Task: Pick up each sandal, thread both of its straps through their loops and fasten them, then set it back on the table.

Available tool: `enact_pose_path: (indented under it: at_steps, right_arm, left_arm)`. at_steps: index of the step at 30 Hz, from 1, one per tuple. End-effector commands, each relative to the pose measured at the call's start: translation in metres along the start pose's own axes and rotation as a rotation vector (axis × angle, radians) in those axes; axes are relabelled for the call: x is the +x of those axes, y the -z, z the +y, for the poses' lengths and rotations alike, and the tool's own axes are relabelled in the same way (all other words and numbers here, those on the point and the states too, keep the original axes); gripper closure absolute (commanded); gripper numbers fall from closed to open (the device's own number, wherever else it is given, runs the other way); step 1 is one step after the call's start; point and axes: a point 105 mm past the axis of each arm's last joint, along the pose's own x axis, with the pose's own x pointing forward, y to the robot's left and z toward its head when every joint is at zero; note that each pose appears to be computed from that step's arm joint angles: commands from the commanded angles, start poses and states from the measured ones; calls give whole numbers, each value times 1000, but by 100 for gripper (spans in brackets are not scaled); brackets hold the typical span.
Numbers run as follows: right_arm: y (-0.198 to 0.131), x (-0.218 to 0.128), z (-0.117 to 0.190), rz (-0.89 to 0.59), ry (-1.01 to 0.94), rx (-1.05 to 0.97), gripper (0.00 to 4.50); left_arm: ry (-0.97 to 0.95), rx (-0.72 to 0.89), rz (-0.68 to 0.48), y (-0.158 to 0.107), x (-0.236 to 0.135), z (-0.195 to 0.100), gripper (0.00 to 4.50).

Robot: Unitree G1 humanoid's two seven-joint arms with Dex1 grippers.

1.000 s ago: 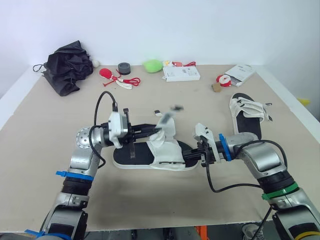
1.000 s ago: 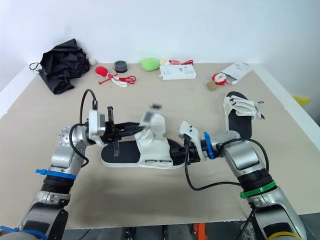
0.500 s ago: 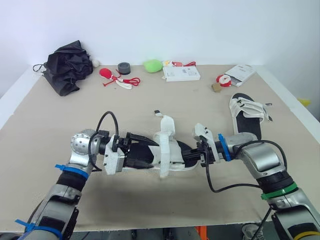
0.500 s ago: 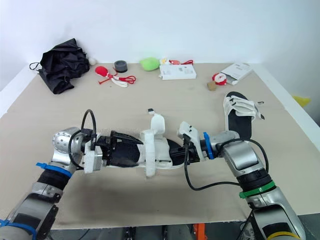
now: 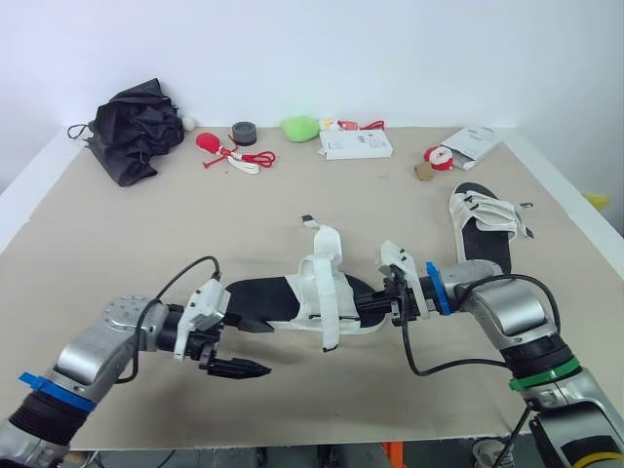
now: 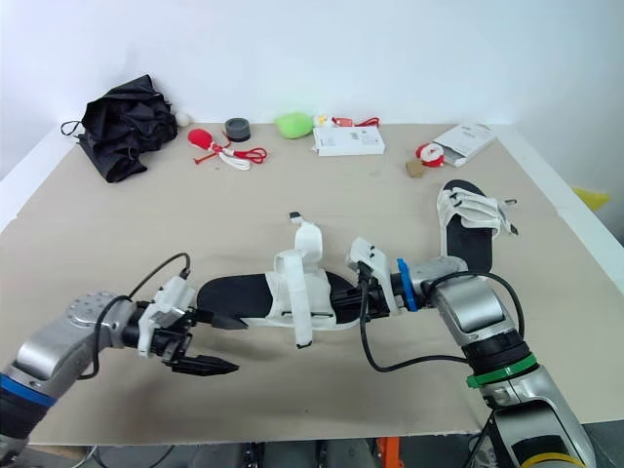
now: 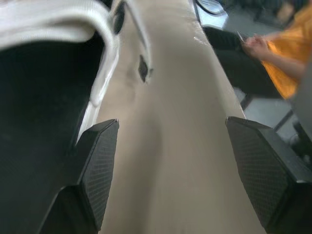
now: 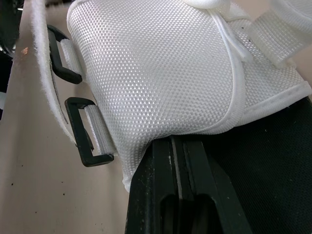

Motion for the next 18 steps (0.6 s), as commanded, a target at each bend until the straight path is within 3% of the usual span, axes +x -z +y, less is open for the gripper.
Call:
enact_pose_path:
  at_steps: [1,11,18]
  right_arm:
    - [9,7,9,29,-33,33,450]
    - [6,5,15,48,-29,53,450]
    - [6,5,18,57,-30,62,450]
  left_arm:
    - [-83,-78,-20,-3,15,9,90]
    - [8,-84,-45,-11,52,5,90]
    - [103,-66,-22,-12,56,-4,90]
